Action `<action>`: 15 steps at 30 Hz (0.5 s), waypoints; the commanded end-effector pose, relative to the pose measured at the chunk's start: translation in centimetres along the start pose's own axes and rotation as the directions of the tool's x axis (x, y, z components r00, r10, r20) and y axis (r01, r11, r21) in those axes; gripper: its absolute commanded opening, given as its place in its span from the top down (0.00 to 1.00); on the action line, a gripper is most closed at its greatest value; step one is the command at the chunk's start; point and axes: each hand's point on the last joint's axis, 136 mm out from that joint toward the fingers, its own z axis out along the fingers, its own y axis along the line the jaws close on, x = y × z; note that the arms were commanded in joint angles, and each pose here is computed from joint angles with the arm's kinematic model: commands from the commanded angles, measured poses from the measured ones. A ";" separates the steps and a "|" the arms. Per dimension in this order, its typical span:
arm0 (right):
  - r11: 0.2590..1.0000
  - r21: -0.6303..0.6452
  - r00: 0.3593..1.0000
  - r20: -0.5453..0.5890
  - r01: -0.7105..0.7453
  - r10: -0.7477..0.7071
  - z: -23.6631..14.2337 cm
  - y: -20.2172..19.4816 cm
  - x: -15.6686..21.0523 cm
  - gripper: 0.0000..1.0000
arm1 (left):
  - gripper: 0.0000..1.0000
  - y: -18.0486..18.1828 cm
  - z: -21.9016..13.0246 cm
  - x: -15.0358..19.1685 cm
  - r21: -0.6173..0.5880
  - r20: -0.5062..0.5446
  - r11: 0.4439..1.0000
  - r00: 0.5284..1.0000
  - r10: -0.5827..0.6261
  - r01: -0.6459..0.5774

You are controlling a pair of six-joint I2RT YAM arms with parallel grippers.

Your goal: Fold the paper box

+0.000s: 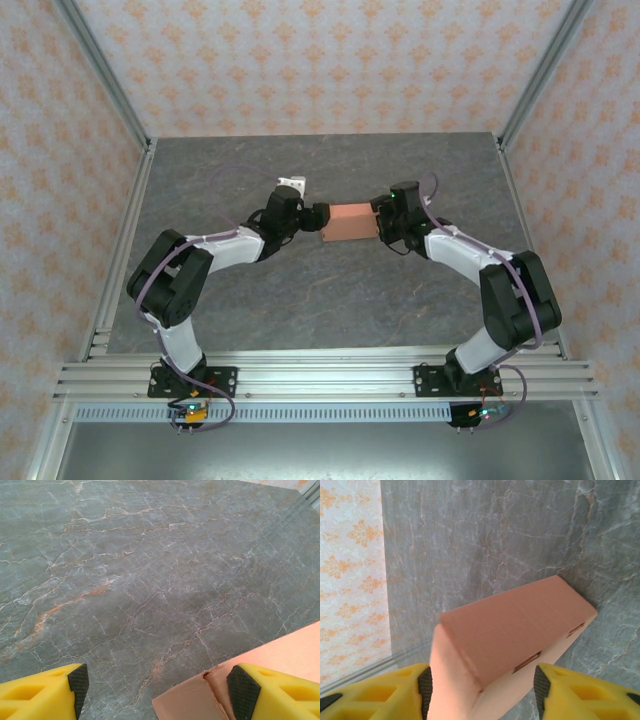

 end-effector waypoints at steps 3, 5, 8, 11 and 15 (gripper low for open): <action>0.997 -0.073 0.999 0.017 0.030 -0.029 -2.4 3.4 -0.4 0.37 | 0.24 2.8 0.0 4.6 -0.097 -0.129 0.995 0.991 0.018 -0.031; 0.999 -0.033 0.999 0.032 0.036 -0.035 -1.8 2.1 -0.7 0.37 | 0.24 2.6 -0.1 4.5 -0.088 -0.125 0.996 0.992 0.023 -0.034; 1.000 0.024 0.998 0.061 0.011 -0.013 -0.5 -1.2 -1.2 0.37 | 0.24 2.6 -0.2 4.2 -0.096 -0.127 0.994 0.991 0.031 -0.043; 0.997 0.076 0.999 0.054 -0.007 0.003 1.1 -4.3 -1.3 0.37 | 0.24 2.3 -0.5 4.0 -0.078 -0.113 0.997 0.993 0.022 -0.031; 0.994 0.105 0.999 0.035 -0.041 0.038 1.5 -5.9 -1.3 0.38 | 0.24 2.4 -0.5 4.2 -0.084 -0.124 0.996 0.992 0.028 -0.039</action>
